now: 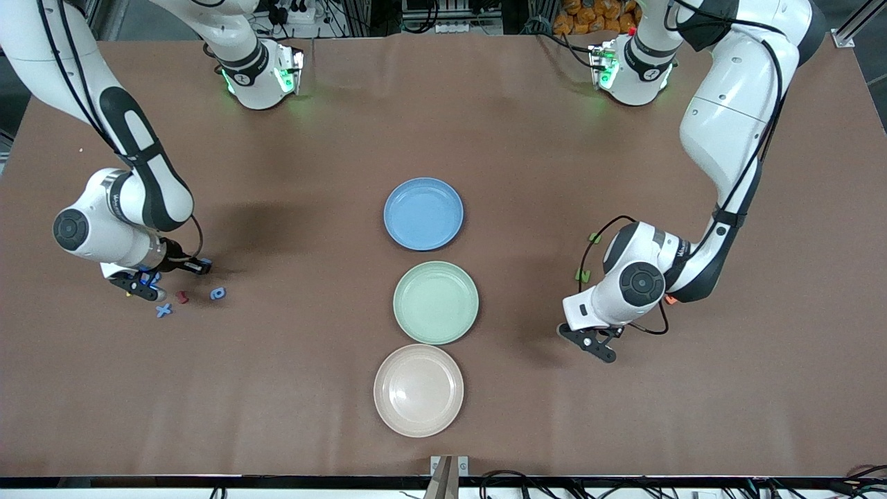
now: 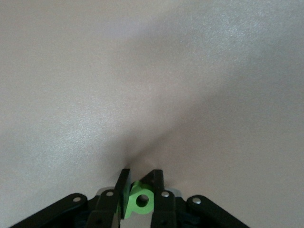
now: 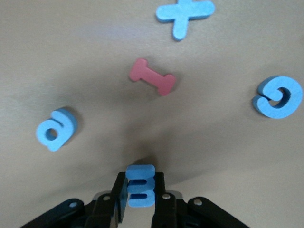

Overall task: Sort letters by color into matching plates
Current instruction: 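Grasp the green P with the left gripper while the right gripper grasps blue E, then drop the green P on the green plate while the right gripper drops E on blue, then move both grippers back to the remaining letters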

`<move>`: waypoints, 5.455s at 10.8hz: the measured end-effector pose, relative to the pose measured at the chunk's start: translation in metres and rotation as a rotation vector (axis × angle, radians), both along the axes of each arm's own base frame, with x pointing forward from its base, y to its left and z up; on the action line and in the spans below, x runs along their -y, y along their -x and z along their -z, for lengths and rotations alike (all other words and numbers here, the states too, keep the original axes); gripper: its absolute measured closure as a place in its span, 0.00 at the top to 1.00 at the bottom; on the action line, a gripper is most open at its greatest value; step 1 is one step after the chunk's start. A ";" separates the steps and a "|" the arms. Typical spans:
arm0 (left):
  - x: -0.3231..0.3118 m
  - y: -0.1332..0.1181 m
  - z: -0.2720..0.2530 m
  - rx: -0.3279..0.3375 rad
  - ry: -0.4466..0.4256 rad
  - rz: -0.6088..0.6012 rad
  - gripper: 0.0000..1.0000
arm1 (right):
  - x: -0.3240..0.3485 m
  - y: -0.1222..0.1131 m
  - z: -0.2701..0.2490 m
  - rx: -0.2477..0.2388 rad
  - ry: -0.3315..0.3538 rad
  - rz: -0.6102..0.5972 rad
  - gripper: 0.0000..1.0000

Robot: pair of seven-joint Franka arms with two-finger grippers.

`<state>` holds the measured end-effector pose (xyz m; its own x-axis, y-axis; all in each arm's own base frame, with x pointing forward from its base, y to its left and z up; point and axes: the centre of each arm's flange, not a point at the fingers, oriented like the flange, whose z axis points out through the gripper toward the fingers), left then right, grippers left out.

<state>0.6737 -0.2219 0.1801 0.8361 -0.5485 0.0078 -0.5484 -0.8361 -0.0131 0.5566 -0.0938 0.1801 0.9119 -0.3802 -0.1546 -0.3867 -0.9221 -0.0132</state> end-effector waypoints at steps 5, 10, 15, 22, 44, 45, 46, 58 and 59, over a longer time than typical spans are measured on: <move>-0.002 -0.003 -0.003 0.011 -0.003 0.001 0.24 | -0.049 -0.044 -0.055 -0.102 -0.033 -0.095 0.27; 0.001 -0.010 -0.017 0.037 0.005 -0.026 0.24 | -0.153 -0.055 -0.073 -0.104 -0.006 -0.151 0.27; 0.047 0.003 -0.029 0.049 0.035 -0.186 0.24 | -0.234 -0.049 -0.092 -0.069 -0.026 -0.257 0.27; 0.135 0.038 -0.062 0.025 0.145 -0.447 0.24 | -0.457 0.032 -0.120 0.022 -0.086 -0.195 0.27; 0.185 0.053 -0.040 0.144 0.260 -0.534 1.00 | -0.295 0.012 -0.150 0.040 -0.044 -0.210 1.00; 0.175 0.051 -0.035 0.122 0.199 -0.475 1.00 | -0.252 -0.001 -0.149 0.049 -0.056 -0.252 1.00; 0.164 0.050 -0.032 0.097 0.144 -0.430 1.00 | -0.209 -0.011 -0.148 0.060 -0.065 -0.301 1.00; 0.016 0.090 -0.007 0.057 0.041 -0.203 1.00 | -0.070 -0.056 -0.030 0.146 -0.002 -0.724 0.72; 0.017 0.093 -0.005 0.053 0.038 -0.181 1.00 | -0.066 -0.058 -0.025 0.145 -0.003 -0.723 0.72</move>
